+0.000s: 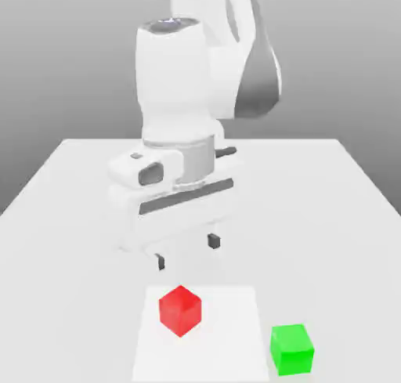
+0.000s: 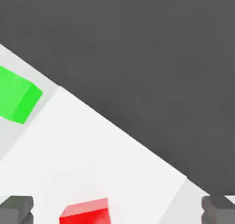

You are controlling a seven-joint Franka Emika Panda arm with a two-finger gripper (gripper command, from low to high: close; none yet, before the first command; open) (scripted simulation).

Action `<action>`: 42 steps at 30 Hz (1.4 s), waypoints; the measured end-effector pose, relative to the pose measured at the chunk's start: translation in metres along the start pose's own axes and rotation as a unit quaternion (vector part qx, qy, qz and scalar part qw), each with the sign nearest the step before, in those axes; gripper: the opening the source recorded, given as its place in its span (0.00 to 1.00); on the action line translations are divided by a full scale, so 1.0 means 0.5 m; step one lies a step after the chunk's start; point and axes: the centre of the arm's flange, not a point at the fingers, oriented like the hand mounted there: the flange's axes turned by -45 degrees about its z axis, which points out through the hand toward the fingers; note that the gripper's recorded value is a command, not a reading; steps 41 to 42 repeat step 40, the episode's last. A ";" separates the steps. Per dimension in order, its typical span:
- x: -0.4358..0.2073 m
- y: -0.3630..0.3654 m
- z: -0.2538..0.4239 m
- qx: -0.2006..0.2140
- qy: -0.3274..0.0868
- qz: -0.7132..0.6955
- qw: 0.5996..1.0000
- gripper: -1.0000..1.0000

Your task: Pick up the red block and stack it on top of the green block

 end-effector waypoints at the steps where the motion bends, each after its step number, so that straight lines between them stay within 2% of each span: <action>1: -0.020 -0.010 0.034 0.006 -0.017 -0.018 1.000 0.50; 9: -0.044 -0.023 0.183 0.012 -0.032 -0.038 0.999 0.50; 10: -0.046 -0.024 0.195 0.013 -0.032 -0.037 0.999 0.00; 17: -0.046 -0.024 0.195 0.013 -0.033 -0.037 0.999 0.00; 24: -0.039 -0.020 0.086 0.013 -0.033 -0.037 0.999 0.00; 32: 0.264 -0.179 0.021 0.017 -0.031 -0.173 0.984 0.00; 37: 0.286 -0.194 0.122 0.018 -0.031 -0.180 0.983 0.00; 38: 0.285 -0.194 0.136 0.018 -0.031 -0.180 0.983 1.00; 42: 0.285 -0.194 0.136 0.018 -0.031 -0.180 0.983 1.00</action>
